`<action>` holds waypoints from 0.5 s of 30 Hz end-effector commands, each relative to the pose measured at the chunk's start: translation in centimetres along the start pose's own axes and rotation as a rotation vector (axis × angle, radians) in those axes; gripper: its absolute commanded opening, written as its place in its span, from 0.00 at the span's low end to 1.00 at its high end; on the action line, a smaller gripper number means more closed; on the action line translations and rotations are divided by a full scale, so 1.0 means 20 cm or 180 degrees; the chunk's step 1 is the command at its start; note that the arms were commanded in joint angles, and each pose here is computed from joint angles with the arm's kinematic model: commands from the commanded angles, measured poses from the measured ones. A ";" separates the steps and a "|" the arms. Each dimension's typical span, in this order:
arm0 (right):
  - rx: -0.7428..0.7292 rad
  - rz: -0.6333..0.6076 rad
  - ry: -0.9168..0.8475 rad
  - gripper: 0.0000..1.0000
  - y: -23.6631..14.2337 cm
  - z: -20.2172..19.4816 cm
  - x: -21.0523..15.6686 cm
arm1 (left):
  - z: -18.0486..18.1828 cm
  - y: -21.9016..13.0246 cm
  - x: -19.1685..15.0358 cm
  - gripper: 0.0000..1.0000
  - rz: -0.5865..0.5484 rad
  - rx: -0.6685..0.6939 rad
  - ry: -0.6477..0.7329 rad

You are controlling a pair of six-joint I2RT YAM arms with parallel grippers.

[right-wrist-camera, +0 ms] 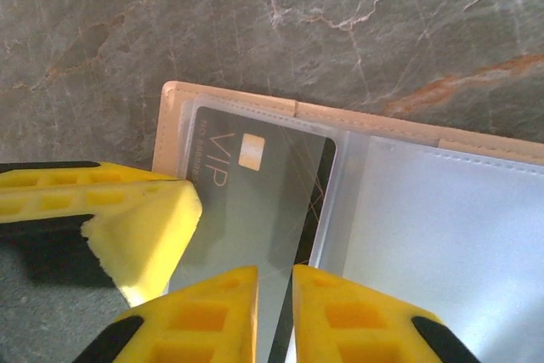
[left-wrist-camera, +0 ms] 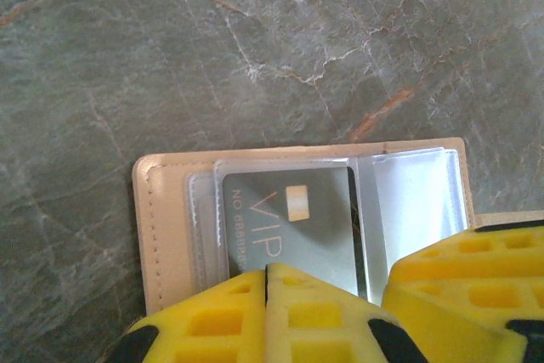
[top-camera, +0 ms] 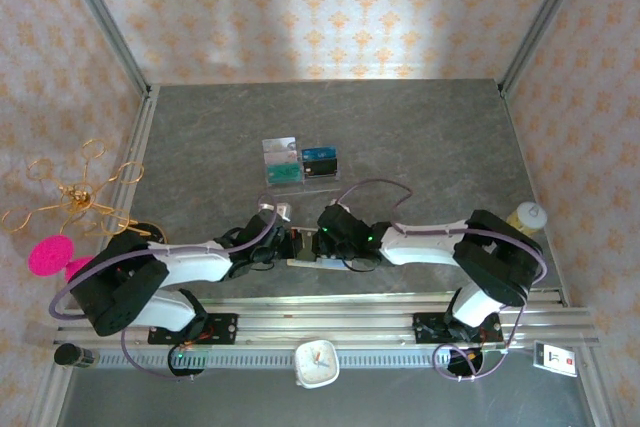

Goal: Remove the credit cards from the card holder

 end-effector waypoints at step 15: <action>0.0028 0.0140 0.0148 0.07 0.09 -0.05 -0.05 | 0.05 0.01 -0.12 0.00 0.0183 -0.0075 -0.0058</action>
Point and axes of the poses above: each hand's point on the last joint's axis, 136 mm out from that joint toward the fingers, its own y axis out along the fingers, its own z axis along the line the jaws close on, x = y × z, the point moved 5 cm from there along -y, back along the fingers, and after that the axes turned 12 degrees about -y, right-handed, at the moved point
